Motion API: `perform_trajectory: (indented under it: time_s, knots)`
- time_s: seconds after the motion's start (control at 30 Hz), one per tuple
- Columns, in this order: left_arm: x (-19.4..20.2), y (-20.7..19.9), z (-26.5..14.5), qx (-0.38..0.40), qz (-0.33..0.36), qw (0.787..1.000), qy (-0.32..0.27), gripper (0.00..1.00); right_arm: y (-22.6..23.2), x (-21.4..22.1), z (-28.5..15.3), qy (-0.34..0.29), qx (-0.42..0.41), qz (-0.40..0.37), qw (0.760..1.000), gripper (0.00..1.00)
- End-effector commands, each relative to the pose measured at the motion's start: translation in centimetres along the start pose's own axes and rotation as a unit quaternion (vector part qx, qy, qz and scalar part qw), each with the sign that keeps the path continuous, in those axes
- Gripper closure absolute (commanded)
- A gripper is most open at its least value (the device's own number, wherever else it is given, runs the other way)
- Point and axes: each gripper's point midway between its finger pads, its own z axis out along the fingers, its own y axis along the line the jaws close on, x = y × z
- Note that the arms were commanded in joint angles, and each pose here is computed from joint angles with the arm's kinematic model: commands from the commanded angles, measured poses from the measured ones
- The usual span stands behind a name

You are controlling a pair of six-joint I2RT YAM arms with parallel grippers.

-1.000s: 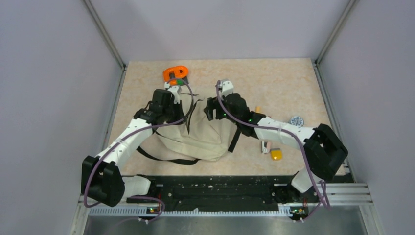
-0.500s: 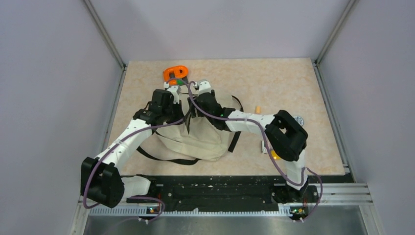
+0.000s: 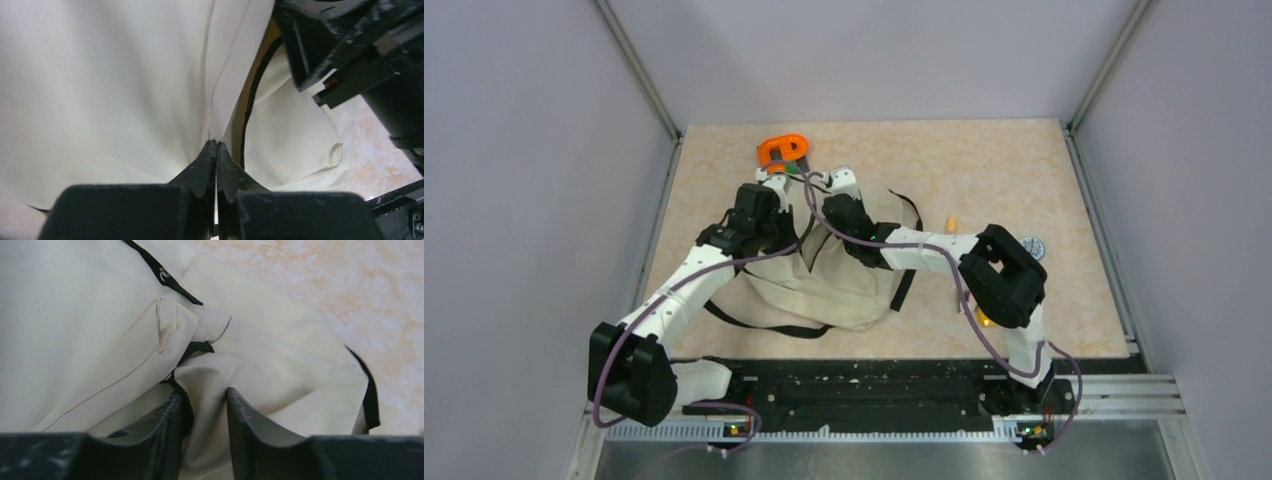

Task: Pack the student bag
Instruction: Unzip the student bag at the center of the board.

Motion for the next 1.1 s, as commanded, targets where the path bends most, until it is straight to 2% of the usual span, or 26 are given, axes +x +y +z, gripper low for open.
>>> perform_trajectory:
  time_s: [0.0, 0.1, 0.33, 0.43, 0.47, 0.63, 0.7, 0.9, 0.97, 1.07]
  knots:
    - [-1.2, 1.0, -0.4, -0.026, -0.002, 0.999, -0.028, 1.00, -2.5, -4.3, -3.2, -0.029, 0.029, -0.004, 0.999, 0.75]
    - [-1.1, 1.7, -0.2, -0.040, -0.003, 0.999, -0.025, 1.00, -3.6, -4.5, -3.6, -0.018, 0.031, -0.009, 0.999, 0.90]
    - [-0.9, 3.6, 0.4, -0.087, 0.008, 0.996, -0.017, 1.00, -4.4, -5.5, -5.5, -0.001, -0.078, 0.061, 0.995, 0.94]
    - [-0.8, 3.1, 0.6, -0.073, 0.015, 0.997, -0.007, 1.00, -4.1, -5.5, -5.6, -0.002, -0.132, 0.088, 0.987, 1.00]
    - [-0.7, 2.2, 0.7, -0.047, 0.016, 0.999, -0.004, 1.00, -3.9, -5.5, -5.5, -0.002, -0.149, 0.093, 0.984, 1.00]
    - [-1.5, -1.6, 0.5, 0.050, 0.026, 0.998, -0.025, 0.63, -2.9, -5.1, -5.3, 0.003, -0.193, 0.099, 0.976, 1.00]
    - [-1.9, -2.4, 0.6, 0.068, 0.026, 0.997, -0.025, 0.53, -2.6, -5.0, -5.3, 0.003, -0.203, 0.098, 0.974, 1.00]
    - [-2.7, -4.4, 1.6, 0.090, 0.044, 0.995, -0.015, 0.39, -2.0, -5.4, -5.4, -0.003, -0.220, 0.101, 0.970, 1.00]
    - [-2.8, -3.7, 2.4, 0.057, 0.061, 0.997, -0.007, 0.37, -1.6, -5.5, -5.7, -0.003, -0.233, 0.100, 0.967, 1.00]
    - [-2.2, -0.4, 4.1, -0.034, 0.073, 0.997, 0.018, 0.36, -1.4, -5.8, -6.0, -0.006, -0.242, 0.101, 0.965, 1.00]
